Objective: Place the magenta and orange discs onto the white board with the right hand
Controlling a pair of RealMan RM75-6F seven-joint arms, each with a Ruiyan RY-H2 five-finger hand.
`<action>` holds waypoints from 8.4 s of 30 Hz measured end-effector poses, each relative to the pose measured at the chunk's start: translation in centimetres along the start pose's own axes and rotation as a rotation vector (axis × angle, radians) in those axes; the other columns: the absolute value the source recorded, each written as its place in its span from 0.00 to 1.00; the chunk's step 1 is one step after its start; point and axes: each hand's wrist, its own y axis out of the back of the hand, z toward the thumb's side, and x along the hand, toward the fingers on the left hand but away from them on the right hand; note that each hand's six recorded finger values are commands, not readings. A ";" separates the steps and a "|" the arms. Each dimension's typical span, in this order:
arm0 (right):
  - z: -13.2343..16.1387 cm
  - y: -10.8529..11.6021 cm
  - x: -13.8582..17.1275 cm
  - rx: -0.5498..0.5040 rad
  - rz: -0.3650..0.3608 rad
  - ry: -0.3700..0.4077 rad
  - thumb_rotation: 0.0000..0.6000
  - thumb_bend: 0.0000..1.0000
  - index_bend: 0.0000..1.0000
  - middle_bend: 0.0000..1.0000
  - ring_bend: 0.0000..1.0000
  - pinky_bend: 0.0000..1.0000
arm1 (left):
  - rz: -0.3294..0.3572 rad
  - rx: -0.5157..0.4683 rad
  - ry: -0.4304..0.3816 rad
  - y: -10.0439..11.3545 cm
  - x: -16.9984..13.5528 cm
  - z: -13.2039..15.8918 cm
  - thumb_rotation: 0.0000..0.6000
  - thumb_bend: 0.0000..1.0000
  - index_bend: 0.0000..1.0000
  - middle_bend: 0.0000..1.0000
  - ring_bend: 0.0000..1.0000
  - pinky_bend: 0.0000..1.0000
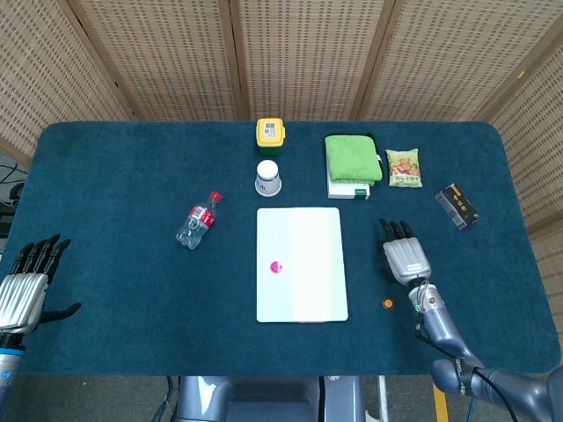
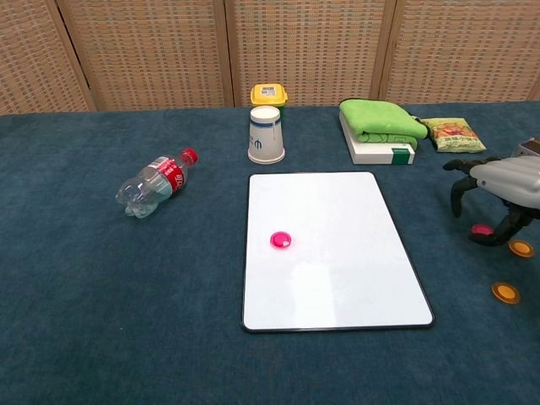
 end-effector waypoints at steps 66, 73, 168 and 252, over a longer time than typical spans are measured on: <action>11.0 3.4 -2.1 -0.013 -0.042 0.202 1.00 0.36 0.55 0.00 0.00 0.00 | -0.016 -0.002 0.008 -0.2 0.1 0.0 1.00 0.00 0.00 0.00 0.00 0.00; 15.5 2.1 -2.1 0.010 -0.008 0.240 1.00 0.36 0.55 0.00 0.00 0.00 | -0.016 -0.007 0.013 -0.1 0.0 -0.2 1.00 0.00 0.00 0.00 0.00 0.00; -5.1 -3.4 2.9 -0.063 0.039 -0.081 1.00 0.36 0.56 0.01 0.00 0.00 | -0.025 -0.007 0.010 -0.2 0.0 0.2 1.00 0.00 0.00 0.00 0.00 0.00; 10.2 5.8 1.6 0.064 -0.052 0.188 1.00 0.26 0.36 0.00 0.00 0.00 | -0.055 -0.023 0.017 -0.4 0.0 -0.1 1.00 0.00 0.00 0.00 0.00 0.00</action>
